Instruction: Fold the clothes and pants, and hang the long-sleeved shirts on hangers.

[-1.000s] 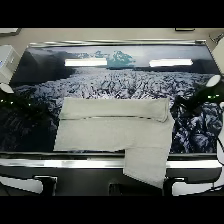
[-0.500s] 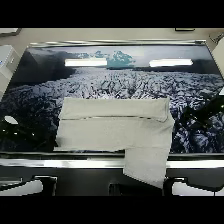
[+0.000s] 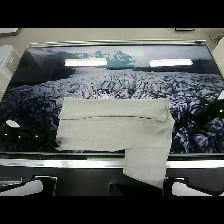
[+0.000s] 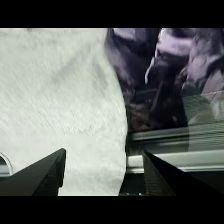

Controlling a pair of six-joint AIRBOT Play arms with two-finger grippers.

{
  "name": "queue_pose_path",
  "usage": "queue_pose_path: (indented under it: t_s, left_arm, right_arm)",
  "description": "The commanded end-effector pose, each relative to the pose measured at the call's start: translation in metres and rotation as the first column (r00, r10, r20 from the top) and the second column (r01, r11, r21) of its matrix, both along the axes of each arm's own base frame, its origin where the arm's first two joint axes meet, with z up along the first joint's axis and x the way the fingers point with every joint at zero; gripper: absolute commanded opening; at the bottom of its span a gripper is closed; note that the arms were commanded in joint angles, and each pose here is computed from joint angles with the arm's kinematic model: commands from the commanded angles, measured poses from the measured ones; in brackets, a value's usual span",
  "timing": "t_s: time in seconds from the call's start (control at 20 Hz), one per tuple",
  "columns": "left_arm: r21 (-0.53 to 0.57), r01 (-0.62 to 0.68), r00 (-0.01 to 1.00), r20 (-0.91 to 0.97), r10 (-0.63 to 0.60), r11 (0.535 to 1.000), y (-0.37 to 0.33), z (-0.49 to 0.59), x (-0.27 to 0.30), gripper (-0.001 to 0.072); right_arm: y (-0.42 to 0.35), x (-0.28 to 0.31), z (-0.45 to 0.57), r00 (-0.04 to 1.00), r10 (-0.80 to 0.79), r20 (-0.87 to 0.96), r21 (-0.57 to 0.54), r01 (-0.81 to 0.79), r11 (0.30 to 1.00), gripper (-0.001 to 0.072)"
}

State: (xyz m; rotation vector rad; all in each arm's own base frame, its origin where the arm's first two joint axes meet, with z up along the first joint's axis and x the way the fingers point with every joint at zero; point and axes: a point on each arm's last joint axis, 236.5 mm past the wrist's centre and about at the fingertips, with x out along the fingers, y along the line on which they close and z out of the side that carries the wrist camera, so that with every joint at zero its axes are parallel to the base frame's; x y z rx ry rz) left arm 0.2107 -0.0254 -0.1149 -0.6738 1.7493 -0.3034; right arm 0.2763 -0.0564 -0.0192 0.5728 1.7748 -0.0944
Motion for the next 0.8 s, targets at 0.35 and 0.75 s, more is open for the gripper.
queue_pose_path:
  t_s: [0.35,0.75]
  left_arm:
    - [-0.004,0.004,1.0,0.024,-0.004,1.0,-0.001,0.007,0.001,0.0022]
    - [-0.012,0.01,1.0,0.02,-0.01,1.0,-0.003,0.012,-0.001,0.0022]
  right_arm:
    - [0.077,-0.113,-0.087,0.996,-0.003,-0.094,0.17,0.019,0.985,0.0565]
    - [0.099,-0.131,-0.1,0.993,-0.03,-0.114,0.234,0.056,0.971,0.0476]
